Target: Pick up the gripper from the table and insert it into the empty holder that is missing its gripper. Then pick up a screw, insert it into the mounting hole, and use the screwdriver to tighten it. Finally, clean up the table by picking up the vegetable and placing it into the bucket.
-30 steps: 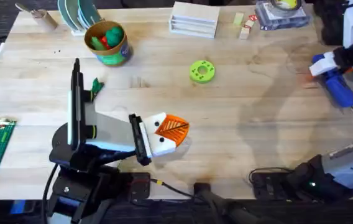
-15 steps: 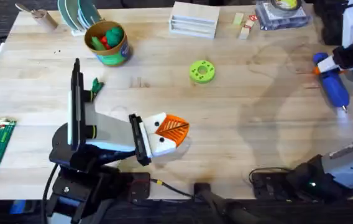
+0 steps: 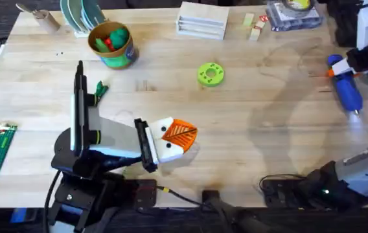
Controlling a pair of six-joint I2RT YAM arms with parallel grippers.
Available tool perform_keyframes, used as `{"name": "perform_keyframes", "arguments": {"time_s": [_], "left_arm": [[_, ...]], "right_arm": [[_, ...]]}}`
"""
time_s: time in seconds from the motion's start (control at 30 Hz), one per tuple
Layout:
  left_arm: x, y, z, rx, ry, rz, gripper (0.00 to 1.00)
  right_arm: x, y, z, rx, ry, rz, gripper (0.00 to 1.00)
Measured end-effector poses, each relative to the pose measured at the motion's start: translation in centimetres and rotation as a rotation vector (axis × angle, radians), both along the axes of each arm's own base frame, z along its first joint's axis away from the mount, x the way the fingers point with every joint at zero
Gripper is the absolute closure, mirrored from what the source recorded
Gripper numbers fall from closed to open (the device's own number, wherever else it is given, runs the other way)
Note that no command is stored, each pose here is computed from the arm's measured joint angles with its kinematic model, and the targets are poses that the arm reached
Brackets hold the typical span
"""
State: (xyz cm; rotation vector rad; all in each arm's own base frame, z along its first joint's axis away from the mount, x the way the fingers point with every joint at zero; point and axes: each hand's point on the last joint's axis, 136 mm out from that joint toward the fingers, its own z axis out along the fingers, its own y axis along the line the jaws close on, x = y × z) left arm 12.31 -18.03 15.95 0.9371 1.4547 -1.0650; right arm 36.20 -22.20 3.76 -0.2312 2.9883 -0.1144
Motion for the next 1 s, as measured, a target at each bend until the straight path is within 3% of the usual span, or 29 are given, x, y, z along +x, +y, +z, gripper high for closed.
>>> {"name": "perform_keyframes", "arguments": {"time_s": [0.33,0.47,0.77,1.0], "left_arm": [[0.0,0.0,0.0,0.0,0.0,0.0,0.986],[0.0,0.0,0.0,0.0,0.0,0.0,0.986],[0.0,0.0,0.0,0.0,0.0,0.0,0.986],[0.0,0.0,0.0,0.0,0.0,0.0,0.986]], "right_arm": [[0.3,0.0,0.2,-0.005,-0.012,-0.008,0.917],[1.0,0.0,1.8,-0.022,-0.061,-0.052,0.919],[3.6,3.5,12.5,-0.119,-0.317,-0.031,0.923],[2.5,7.8,21.3,-0.129,-0.522,-0.017,0.928]]}}
